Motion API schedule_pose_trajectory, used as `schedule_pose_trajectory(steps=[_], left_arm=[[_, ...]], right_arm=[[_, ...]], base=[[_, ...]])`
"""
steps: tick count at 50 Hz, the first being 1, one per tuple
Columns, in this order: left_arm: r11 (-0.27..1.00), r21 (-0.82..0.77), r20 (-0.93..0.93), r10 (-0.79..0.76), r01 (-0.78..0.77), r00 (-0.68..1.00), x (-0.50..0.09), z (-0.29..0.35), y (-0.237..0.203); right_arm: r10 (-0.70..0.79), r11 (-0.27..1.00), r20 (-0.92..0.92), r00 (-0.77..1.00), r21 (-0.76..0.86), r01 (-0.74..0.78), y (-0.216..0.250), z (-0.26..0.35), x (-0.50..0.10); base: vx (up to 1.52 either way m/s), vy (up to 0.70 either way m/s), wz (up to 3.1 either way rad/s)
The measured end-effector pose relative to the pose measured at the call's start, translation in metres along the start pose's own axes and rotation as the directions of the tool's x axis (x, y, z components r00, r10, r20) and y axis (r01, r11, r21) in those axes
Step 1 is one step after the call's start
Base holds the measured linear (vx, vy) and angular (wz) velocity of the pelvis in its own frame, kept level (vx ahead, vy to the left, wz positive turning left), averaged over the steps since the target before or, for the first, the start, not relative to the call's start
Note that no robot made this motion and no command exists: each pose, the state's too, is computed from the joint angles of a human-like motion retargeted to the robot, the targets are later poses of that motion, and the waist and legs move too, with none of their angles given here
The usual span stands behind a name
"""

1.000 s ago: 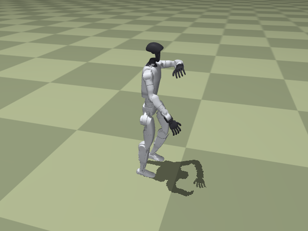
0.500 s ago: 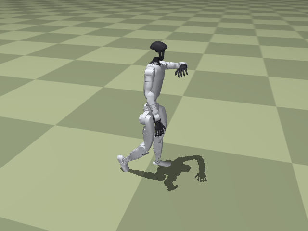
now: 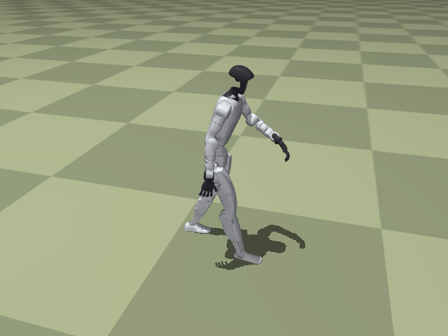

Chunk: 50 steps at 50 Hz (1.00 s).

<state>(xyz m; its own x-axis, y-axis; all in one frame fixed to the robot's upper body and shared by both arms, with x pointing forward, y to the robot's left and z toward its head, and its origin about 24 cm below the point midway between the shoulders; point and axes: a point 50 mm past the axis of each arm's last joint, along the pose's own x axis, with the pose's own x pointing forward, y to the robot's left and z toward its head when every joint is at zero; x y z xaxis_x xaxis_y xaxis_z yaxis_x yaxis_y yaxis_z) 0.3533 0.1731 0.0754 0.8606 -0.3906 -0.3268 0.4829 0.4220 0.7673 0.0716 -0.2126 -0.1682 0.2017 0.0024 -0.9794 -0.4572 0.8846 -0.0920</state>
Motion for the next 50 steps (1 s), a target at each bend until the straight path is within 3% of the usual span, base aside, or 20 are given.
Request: schedule_pose_trajectory(steps=[5,10,15,22,30,36,40,44,50], left_arm=[[0.869,-0.469,-0.452,-0.081,-0.159,0.889,-0.037,-0.104,-0.101],[0.608,-0.635,-0.760,-0.384,-0.476,0.524,-0.134,-0.160,-0.214],[0.472,-0.639,-0.729,-0.623,-0.608,0.284,-0.224,-0.162,-0.284],[0.391,-0.768,-0.588,-0.745,-0.507,0.316,-0.276,-0.141,-0.329],[0.285,-0.776,-0.566,-0.709,-0.563,0.420,-0.261,-0.125,-0.339],[0.271,-0.810,-0.548,-0.667,-0.520,0.505,-0.224,-0.124,-0.327],[0.356,-0.831,-0.548,-0.651,-0.427,0.525,-0.195,-0.133,-0.305],[0.525,-0.789,-0.609,-0.597,-0.319,0.522,-0.160,-0.144,-0.268],[0.722,-0.609,-0.715,-0.321,-0.328,0.620,-0.085,-0.142,-0.175]], right_arm=[[-0.156,0.988,0.034,0.987,0.005,0.156,-0.026,0.016,-0.002],[-0.305,0.952,0.049,0.951,0.006,0.305,-0.054,0.037,-0.006],[-0.405,0.912,0.156,0.901,-0.008,0.411,-0.087,0.089,-0.017],[-0.480,0.856,0.441,0.759,0.044,0.515,-0.122,0.190,-0.059],[-0.528,0.803,0.676,0.515,0.199,0.562,-0.137,0.268,-0.118],[-0.445,0.845,0.720,0.533,0.138,0.517,-0.115,0.269,-0.109],[-0.352,0.884,0.650,0.674,-0.006,0.467,-0.089,0.232,-0.072],[-0.278,0.915,0.474,0.836,-0.134,0.380,-0.059,0.166,-0.031],[-0.263,0.953,0.145,0.954,-0.112,0.280,-0.037,0.061,-0.003]], base=[[0.74,-0.17,0.26],[0.73,-0.22,0.03],[0.63,-0.17,-0.55],[0.57,-0.05,-1.03],[0.63,0.10,-0.81],[0.72,0.19,-0.19],[0.78,0.23,-0.07],[0.74,0.26,0.14],[0.62,0.23,0.56]])
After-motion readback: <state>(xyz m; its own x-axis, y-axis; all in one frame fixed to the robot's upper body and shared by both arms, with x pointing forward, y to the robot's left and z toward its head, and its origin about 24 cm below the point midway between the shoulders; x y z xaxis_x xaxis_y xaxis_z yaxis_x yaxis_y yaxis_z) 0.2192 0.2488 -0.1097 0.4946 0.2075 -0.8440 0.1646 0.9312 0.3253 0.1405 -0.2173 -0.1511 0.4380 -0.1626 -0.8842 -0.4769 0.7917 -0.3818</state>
